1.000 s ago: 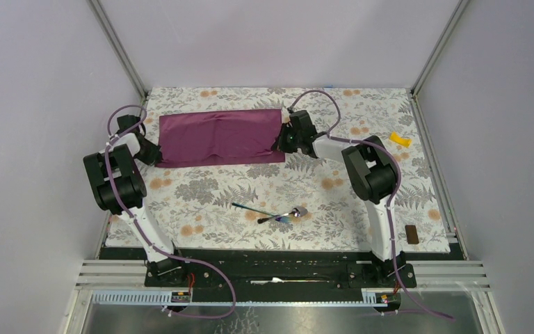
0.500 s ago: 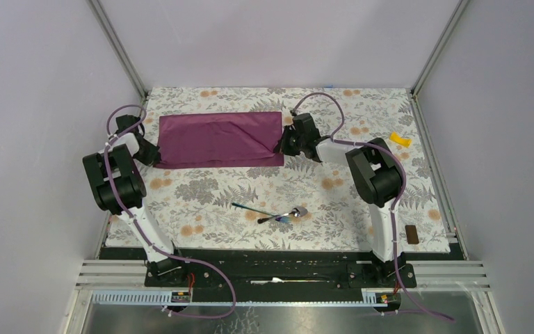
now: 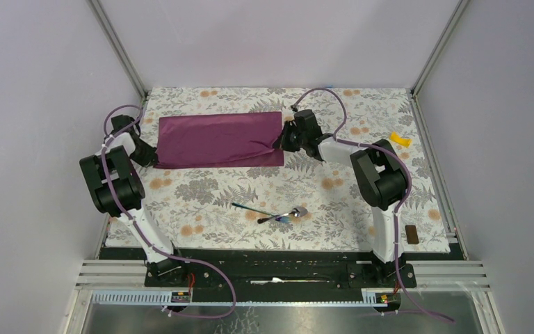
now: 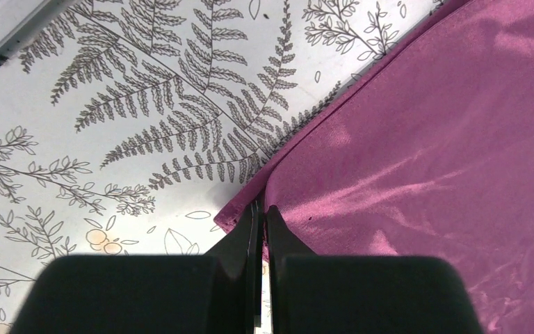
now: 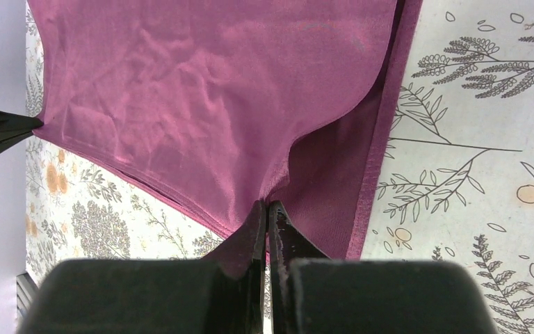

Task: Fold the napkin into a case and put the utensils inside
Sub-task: Fold and flatten the napkin at the center of the board.

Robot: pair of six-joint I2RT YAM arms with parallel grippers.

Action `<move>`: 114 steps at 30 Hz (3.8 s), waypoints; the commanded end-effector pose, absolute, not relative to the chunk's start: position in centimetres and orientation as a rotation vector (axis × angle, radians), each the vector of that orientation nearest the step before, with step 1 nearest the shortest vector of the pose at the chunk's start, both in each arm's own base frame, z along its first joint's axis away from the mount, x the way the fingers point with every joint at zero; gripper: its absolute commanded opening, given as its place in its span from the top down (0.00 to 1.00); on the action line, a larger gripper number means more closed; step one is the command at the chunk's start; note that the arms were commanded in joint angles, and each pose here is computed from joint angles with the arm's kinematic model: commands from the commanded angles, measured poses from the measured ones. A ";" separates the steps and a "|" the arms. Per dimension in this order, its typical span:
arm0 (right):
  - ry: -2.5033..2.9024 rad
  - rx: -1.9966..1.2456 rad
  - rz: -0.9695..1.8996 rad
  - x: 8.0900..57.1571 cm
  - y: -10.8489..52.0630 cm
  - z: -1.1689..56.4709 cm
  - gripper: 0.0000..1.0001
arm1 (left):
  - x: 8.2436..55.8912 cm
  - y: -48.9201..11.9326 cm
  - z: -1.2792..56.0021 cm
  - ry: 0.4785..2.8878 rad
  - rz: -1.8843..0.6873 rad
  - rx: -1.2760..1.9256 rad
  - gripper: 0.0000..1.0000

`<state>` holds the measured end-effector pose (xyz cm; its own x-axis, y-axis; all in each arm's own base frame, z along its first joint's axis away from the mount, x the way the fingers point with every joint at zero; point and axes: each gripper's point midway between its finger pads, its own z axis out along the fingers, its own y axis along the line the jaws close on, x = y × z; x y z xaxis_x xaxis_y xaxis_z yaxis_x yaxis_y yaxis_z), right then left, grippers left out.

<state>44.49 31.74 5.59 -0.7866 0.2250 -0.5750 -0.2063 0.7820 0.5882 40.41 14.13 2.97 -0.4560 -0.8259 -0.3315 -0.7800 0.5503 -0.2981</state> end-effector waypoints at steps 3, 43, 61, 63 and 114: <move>2.268 -0.034 0.913 44.0 32.4 7.6 1.00 | 41.3 15.7 5.0 2.320 -0.103 -1.248 1.00; 2.360 0.063 0.809 43.5 30.5 2.8 1.00 | 39.2 13.8 0.7 2.448 -0.091 -1.277 0.94; 2.354 0.030 0.817 41.8 31.1 4.7 1.00 | 38.8 14.1 0.3 2.462 -0.045 -1.289 0.95; 2.349 0.019 0.817 41.6 31.3 5.1 1.00 | 38.8 14.1 0.3 2.464 -0.044 -1.288 0.95; 2.435 -0.036 0.899 38.1 32.3 7.8 0.60 | 38.4 15.0 5.5 2.393 0.027 -1.237 0.52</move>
